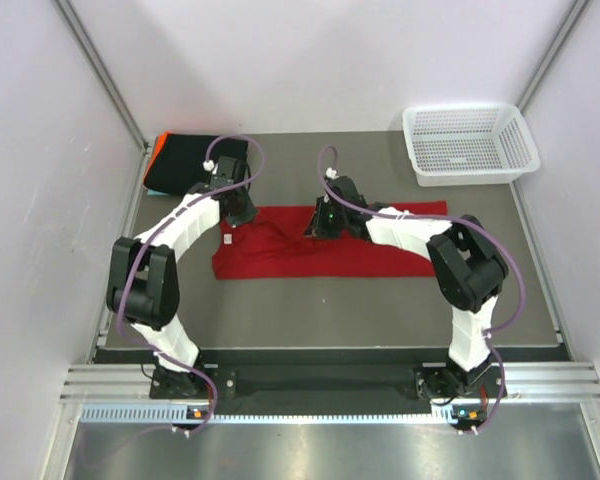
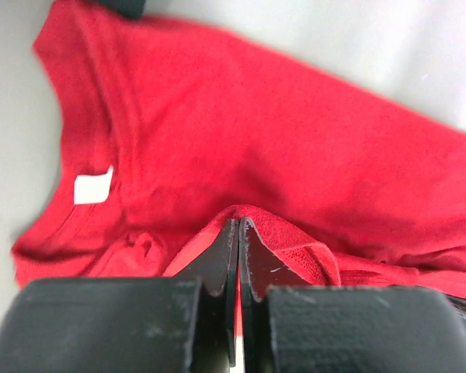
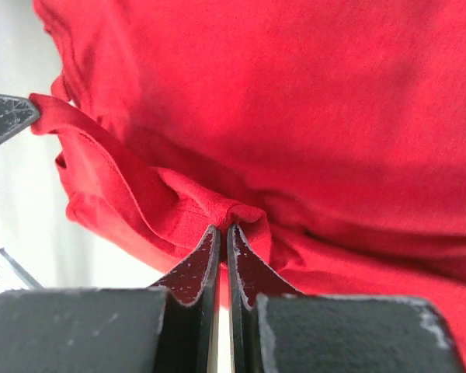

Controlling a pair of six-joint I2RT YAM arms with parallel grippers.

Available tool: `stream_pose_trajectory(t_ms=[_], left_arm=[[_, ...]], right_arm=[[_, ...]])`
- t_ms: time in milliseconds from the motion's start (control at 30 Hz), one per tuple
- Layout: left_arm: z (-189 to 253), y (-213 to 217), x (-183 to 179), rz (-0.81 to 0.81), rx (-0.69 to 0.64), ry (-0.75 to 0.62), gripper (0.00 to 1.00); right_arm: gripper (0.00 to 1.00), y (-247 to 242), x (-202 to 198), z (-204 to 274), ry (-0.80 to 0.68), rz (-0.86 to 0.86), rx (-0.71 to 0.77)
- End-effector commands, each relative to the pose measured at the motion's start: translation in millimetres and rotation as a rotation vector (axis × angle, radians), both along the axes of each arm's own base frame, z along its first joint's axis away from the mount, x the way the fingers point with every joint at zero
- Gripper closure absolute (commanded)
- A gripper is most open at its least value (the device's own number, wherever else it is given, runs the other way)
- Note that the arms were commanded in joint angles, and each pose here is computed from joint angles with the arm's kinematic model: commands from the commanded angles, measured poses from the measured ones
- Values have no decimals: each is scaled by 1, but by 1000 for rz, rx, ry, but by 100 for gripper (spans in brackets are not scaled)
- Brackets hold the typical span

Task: Fold and stack the t-shirts
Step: Fold the tshirt

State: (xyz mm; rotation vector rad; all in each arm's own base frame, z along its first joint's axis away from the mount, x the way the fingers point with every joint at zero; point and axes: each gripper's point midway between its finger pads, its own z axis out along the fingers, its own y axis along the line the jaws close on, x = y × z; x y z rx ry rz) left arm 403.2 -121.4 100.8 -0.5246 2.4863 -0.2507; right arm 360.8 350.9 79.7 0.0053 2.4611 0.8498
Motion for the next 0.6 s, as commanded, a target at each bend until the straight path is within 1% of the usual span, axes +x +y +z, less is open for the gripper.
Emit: stream_pose_trajectory(t_ms=[0,133,233,333,567], left_arm=[[24,-5,34,-31,-10,-141,100],[31,-15,53,-82,-42,-210,100],[28,-21,62,-114,-64,-221,100],[36,-28,71,-152,-94,-250,100],[38,-39,86,-213,-149,-298,100]], right_arm=[[100,8,27,22,-75,27,58],[100,1,36,20,-79,8,71],[100,0,38,20,-79,8,80],[100,3,42,29,-120,9,120],[100,-5,50,30,-157,-16,98]])
